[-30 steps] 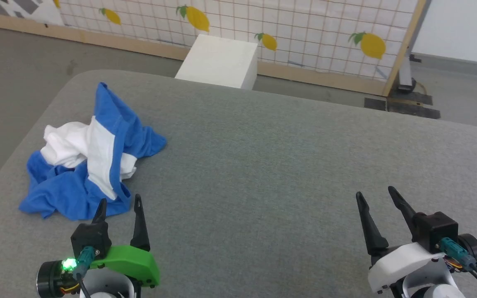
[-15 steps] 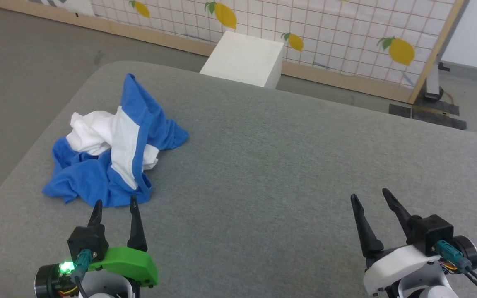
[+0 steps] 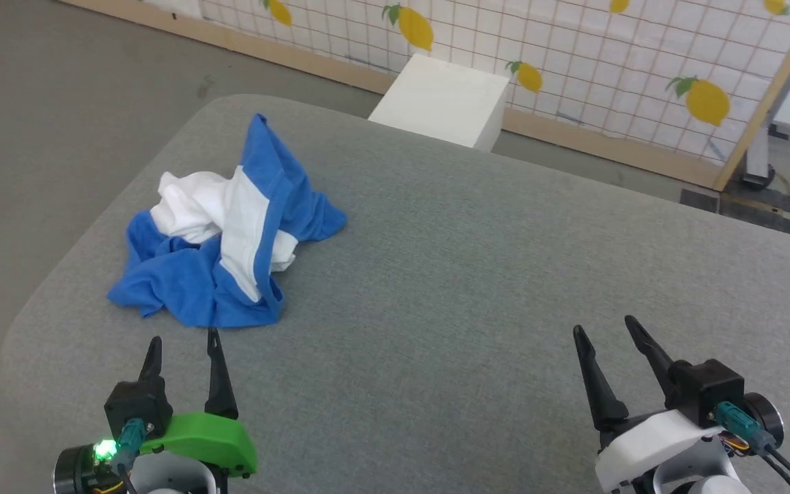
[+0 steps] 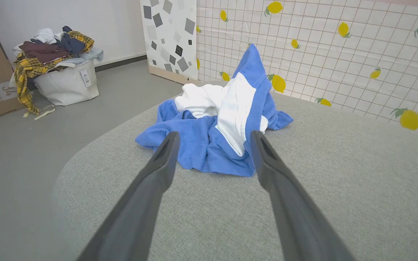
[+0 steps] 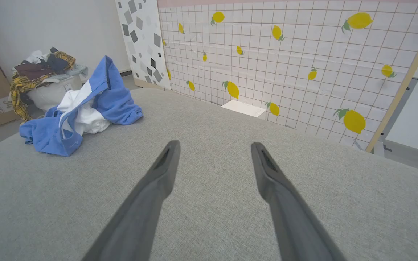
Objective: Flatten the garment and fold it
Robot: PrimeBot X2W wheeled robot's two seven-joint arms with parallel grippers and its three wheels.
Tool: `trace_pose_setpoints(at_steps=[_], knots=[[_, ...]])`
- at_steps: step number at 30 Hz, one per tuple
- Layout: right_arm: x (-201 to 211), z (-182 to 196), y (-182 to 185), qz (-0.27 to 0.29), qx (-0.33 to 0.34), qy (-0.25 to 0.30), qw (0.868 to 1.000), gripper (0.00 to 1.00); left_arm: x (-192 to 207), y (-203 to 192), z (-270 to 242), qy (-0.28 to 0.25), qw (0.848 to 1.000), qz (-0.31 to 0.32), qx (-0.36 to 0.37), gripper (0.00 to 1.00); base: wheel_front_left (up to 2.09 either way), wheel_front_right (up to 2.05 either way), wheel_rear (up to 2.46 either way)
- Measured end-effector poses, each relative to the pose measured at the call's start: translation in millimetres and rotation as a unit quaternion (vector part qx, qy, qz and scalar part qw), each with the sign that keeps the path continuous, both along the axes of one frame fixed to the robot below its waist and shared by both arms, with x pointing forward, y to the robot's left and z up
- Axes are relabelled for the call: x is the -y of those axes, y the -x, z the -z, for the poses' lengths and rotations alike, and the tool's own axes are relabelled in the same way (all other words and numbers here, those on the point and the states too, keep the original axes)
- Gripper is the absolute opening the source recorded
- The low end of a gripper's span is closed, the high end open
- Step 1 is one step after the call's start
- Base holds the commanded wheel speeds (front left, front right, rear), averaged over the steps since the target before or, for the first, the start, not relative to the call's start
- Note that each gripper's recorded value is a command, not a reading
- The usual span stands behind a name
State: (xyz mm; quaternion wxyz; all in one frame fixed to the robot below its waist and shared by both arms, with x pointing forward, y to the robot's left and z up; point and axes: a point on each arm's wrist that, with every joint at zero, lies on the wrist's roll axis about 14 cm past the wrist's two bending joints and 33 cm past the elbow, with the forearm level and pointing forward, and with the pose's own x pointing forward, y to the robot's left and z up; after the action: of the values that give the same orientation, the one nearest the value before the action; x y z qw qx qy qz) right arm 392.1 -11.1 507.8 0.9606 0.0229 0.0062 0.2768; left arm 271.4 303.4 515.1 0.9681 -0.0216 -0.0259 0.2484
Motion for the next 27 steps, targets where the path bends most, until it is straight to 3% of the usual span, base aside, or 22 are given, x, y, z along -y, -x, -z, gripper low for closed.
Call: trace_pose_setpoints(at_steps=[27], knots=[[-54,6,1,-0.074,-0.008,-0.021,0.997,1.0,-34,48,11,0.019,0.995,-0.1,0.005,1.0,0.0,0.0,0.0]])
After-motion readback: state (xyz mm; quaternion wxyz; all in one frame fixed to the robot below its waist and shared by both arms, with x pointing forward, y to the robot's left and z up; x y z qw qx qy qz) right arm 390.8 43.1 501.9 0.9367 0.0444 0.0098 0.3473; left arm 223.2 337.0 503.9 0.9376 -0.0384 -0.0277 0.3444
